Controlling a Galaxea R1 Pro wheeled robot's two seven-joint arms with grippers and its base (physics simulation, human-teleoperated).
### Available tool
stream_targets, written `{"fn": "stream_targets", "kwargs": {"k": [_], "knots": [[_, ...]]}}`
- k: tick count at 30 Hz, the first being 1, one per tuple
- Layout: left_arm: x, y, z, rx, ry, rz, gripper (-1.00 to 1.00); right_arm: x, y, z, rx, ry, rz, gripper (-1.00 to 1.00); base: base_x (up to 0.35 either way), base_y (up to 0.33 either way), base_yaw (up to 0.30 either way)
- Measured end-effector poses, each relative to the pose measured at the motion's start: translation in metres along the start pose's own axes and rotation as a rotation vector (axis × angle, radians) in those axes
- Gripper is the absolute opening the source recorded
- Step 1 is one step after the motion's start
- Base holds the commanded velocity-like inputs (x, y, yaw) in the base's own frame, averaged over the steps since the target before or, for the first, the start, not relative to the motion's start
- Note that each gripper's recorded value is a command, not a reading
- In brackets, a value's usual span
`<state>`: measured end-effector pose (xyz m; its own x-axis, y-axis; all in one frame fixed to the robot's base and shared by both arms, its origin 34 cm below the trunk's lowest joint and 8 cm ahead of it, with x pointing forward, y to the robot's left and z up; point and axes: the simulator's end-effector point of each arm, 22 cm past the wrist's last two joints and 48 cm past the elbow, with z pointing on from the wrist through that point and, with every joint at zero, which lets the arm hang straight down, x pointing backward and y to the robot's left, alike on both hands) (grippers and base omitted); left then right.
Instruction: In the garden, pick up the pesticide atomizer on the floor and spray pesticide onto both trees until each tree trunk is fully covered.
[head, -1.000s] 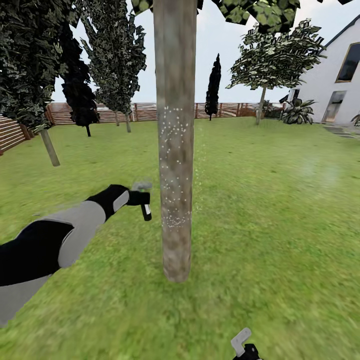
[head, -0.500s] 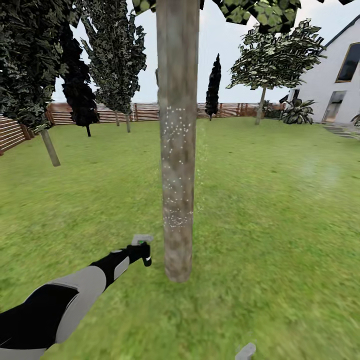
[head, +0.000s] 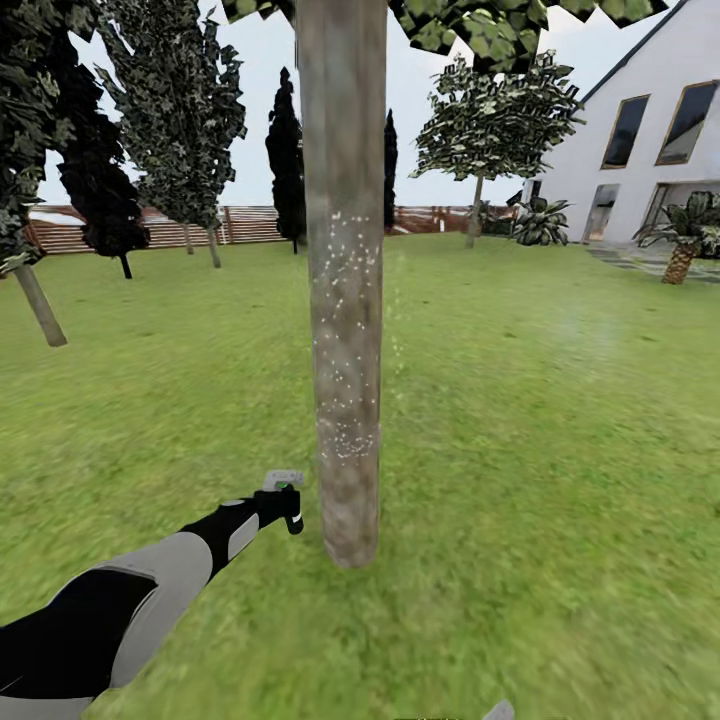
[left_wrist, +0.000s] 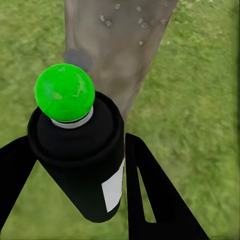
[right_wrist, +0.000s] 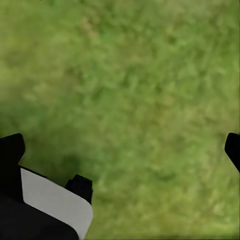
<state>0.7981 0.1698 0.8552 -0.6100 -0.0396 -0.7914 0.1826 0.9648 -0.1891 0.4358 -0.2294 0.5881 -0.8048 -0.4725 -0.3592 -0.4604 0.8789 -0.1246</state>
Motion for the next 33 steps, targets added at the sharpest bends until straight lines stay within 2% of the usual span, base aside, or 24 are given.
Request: {"fn": "stream_targets", "kwargs": {"k": [6,13,25,33], "knots": [[0.0006,0.0000,0.0000,0.000,0.003,0.000,-1.00,0.0009,0.0005,-0.0001,-0.001,0.001,0.000,1.00,0.000,0.350,-0.231],[0.0009,0.0000,0.0000,0.000,0.004,-0.001,-1.00,0.0008,0.0018,0.0000,-0.002,0.001,0.000,1.00,0.000,0.350,-0.065],[-0.0010,-0.0002,-0.0011,0.000,0.001,-0.001,-1.00,0.0039,0.0066,-0.0008,-0.009,0.004,0.000,1.00,0.000,0.350,-0.270],[-0.0012,0.0008,-0.0013,-0.002,0.001,0.000,-1.00,0.0033,0.0076,-0.0008,-0.010,0.003,0.001,1.00,0.000,0.350,-0.042]]}}
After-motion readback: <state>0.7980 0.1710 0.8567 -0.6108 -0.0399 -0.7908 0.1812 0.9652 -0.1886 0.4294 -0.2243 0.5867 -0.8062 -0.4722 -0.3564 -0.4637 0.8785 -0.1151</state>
